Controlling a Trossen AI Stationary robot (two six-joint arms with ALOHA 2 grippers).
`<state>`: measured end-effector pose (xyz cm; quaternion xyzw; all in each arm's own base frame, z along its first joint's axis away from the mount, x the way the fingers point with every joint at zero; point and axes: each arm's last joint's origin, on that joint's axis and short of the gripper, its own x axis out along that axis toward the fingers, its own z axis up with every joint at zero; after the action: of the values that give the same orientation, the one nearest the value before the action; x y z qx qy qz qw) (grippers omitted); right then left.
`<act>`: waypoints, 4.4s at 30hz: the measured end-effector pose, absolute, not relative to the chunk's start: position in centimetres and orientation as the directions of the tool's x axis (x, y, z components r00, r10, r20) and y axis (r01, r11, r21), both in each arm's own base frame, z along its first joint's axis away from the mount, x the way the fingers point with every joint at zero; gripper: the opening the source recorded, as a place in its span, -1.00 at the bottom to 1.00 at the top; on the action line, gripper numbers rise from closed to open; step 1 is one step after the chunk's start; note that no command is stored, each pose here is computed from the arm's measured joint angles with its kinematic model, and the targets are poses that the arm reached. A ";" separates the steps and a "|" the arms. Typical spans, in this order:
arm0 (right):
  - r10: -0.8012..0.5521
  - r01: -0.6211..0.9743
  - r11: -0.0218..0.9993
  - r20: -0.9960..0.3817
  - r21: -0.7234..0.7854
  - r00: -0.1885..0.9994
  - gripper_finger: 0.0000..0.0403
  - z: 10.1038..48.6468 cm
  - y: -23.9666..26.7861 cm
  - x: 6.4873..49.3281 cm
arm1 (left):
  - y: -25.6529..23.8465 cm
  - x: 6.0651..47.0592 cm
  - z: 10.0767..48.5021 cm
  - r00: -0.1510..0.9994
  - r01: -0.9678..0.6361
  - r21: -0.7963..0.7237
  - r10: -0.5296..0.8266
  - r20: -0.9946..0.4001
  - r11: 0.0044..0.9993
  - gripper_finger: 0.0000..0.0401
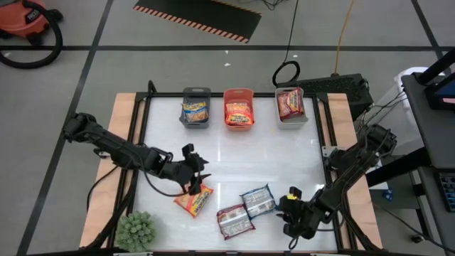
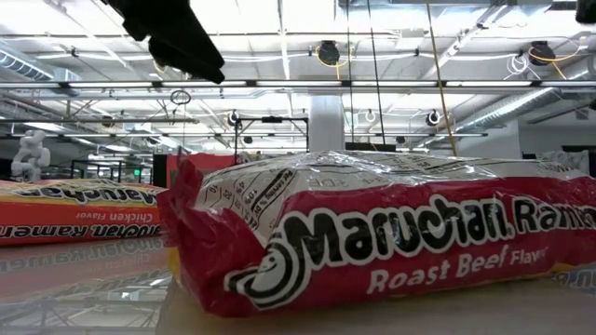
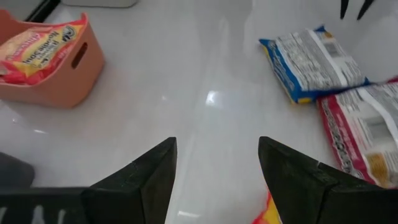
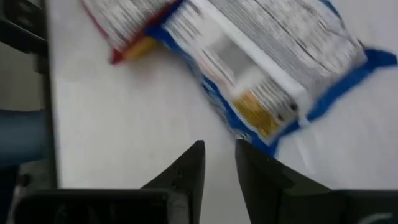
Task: Sort Maruchan noodles
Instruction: Put the blue noodle pack into the black bin
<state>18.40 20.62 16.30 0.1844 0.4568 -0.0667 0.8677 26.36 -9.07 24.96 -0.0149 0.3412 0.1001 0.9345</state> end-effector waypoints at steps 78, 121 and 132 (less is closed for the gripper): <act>-0.249 0.074 0.916 -0.414 -0.395 0.876 -0.99 19.4 4.6 26.2 | -8.7 26.2 24.7 0.722 -0.072 0.205 0.193 -0.664 0.976 0.16; -0.326 0.337 0.736 0.130 -0.587 0.937 -1.00 27.7 -3.3 25.0 | 2.2 30.8 27.1 0.852 -0.324 0.181 0.369 -0.372 0.929 0.46; -0.303 0.304 0.755 0.102 -0.580 0.947 -1.00 27.0 -3.2 25.5 | 0.6 31.0 27.1 0.916 -0.059 0.141 0.110 -0.386 0.988 0.81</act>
<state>25.54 -3.25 26.96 -0.3098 -0.0011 -0.1621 0.9369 31.04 0.56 27.10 0.0632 0.2002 0.0433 0.9768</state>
